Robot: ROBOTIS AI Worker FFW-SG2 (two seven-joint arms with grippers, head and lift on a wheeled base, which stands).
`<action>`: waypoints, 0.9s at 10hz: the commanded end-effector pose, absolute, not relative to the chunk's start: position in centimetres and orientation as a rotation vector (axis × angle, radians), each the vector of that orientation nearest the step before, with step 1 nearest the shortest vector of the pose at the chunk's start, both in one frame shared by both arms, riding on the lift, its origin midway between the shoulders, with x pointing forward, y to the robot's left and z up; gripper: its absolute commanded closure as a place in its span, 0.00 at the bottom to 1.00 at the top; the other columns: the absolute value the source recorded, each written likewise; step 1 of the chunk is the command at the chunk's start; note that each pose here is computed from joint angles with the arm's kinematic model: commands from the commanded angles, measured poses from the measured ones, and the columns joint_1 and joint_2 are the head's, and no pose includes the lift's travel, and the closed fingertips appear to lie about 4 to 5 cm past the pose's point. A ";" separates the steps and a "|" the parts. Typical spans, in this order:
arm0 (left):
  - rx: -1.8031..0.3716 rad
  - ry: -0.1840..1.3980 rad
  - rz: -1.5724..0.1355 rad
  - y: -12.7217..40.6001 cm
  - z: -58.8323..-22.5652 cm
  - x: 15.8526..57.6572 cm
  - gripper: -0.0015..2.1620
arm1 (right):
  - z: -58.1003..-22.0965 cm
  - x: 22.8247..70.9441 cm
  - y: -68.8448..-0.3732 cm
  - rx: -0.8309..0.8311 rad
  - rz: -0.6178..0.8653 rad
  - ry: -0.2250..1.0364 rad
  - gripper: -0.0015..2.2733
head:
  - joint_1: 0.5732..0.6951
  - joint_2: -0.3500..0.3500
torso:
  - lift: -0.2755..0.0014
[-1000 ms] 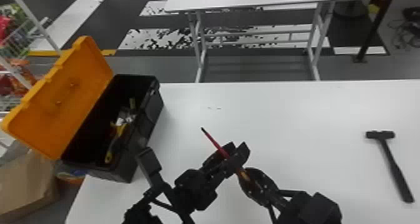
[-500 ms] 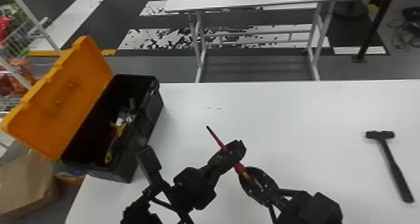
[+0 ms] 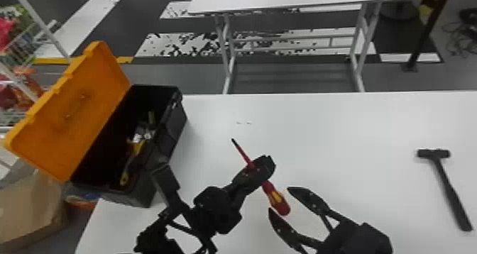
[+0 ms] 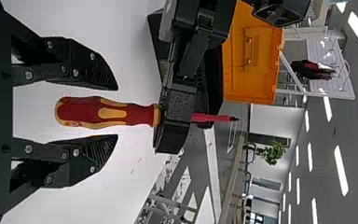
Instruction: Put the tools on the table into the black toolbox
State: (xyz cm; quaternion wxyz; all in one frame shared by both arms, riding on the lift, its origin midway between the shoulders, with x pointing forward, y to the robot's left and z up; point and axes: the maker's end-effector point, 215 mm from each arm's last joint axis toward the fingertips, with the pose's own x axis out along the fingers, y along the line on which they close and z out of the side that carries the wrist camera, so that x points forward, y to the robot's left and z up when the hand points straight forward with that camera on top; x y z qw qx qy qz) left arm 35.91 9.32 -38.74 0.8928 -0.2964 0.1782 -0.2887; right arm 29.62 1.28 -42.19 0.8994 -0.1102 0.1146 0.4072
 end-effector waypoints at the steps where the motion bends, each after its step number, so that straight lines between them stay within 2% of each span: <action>1: -0.599 0.357 -0.586 10.4 -38.5 36.5 0.99 | -42.3 29.7 0.9 -0.221 0.823 0.241 0.04 | 1.00 0.77 | 0.72; 6: -0.479 0.251 -0.414 22.2 -35.5 40.4 0.99 | -42.2 30.9 -7.3 -0.148 0.651 0.231 0.04 | 1.00 0.82 | 0.72; 9: -0.432 0.159 -0.293 30.7 -31.6 42.9 0.99 | -43.0 31.5 -11.7 -0.139 0.569 0.254 0.04 | 1.00 0.86 | 0.72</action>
